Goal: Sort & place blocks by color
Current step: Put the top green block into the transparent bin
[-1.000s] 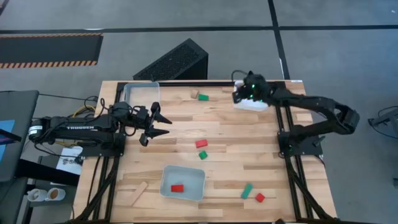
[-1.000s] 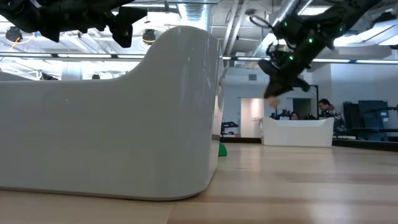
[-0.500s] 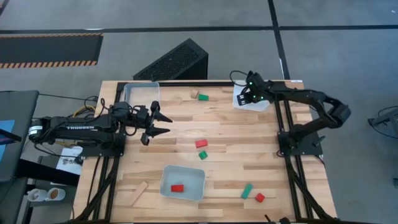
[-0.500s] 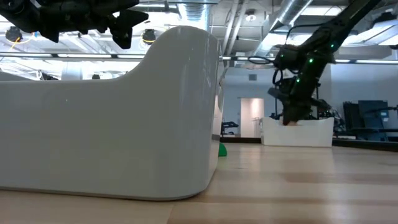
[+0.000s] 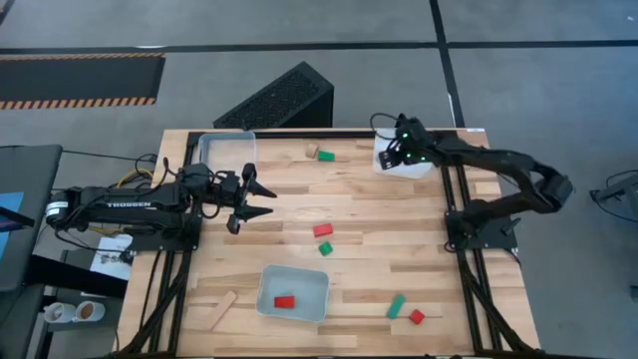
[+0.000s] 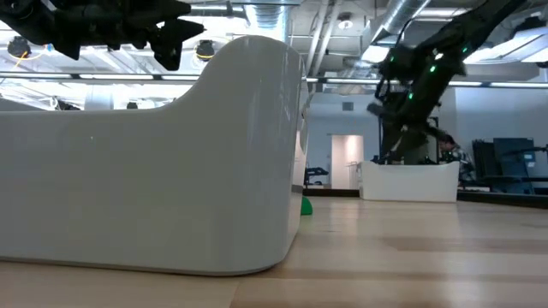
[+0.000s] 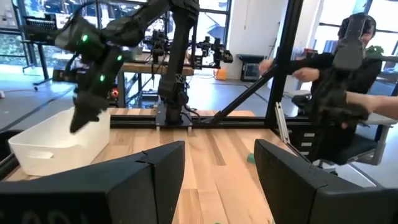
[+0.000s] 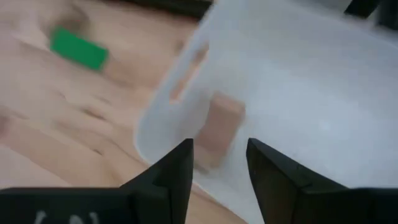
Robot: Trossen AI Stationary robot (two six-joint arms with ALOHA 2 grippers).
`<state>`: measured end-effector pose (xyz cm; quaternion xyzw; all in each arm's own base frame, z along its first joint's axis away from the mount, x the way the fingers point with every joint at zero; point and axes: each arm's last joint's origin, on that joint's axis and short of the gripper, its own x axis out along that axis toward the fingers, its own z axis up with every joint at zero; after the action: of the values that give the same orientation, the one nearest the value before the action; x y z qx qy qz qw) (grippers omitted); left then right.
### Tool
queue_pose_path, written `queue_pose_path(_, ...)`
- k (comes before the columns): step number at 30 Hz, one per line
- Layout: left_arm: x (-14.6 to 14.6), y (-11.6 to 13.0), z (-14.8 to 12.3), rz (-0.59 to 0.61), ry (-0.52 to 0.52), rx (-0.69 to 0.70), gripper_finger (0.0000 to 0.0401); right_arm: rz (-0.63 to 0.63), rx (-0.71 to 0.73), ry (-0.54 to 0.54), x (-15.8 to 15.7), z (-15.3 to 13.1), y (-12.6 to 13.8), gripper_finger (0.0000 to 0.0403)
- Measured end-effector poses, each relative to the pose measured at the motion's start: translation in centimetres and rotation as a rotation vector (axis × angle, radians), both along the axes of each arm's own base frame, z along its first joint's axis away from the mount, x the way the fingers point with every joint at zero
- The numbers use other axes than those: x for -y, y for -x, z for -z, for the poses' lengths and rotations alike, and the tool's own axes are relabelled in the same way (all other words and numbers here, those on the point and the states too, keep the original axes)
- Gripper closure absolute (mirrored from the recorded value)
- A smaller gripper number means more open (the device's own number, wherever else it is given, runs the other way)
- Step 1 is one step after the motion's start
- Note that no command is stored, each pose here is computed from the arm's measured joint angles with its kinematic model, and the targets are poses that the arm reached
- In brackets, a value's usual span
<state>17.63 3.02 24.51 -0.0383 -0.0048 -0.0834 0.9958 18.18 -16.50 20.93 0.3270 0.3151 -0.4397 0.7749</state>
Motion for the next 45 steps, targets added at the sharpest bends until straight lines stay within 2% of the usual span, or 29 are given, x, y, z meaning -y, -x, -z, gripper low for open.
queue_pose_path(5,0.0,0.0,0.0,-0.003,0.008,-0.001,0.0221,-0.089,0.137,0.117,-2.8,-3.6,0.0,0.0257)
queue_pose_path(10,-0.1,0.0,0.0,-0.042,0.008,0.0,0.0221,-0.209,0.227,0.177,-7.2,-5.2,-1.6,0.0275)
queue_pose_path(18,-0.7,0.0,0.0,-0.244,0.058,-0.004,0.0221,-0.301,0.282,0.37,-15.6,-4.8,-6.0,0.0283)
queue_pose_path(23,-0.8,0.0,0.2,-0.265,0.033,-0.019,0.0221,-0.39,0.286,0.486,-19.3,-3.3,-8.4,0.0283)
queue_pose_path(28,-0.8,0.0,0.2,-0.265,0.01,-0.022,0.0221,-0.471,0.326,0.465,-20.4,-1.4,-10.5,0.0283)
queue_pose_path(33,-0.8,0.0,0.4,-0.262,0.002,-0.036,0.0221,-0.62,0.431,0.466,-20.2,-0.3,-12.8,0.0283)
queue_pose_path(36,-0.6,0.0,0.3,-0.204,0.03,-0.029,0.0221,-0.699,0.484,0.48,-19.9,0.2,-13.7,0.0283)
queue_pose_path(40,-0.5,0.0,0.2,-0.161,0.031,-0.027,0.0221,-0.766,0.524,0.453,-19.1,0.4,-14.2,0.0283)
queue_pose_path(45,-0.7,-0.4,0.9,-0.21,0.062,-0.074,0.0221,-0.845,0.553,0.452,-18.7,-0.7,-13.7,0.0283)
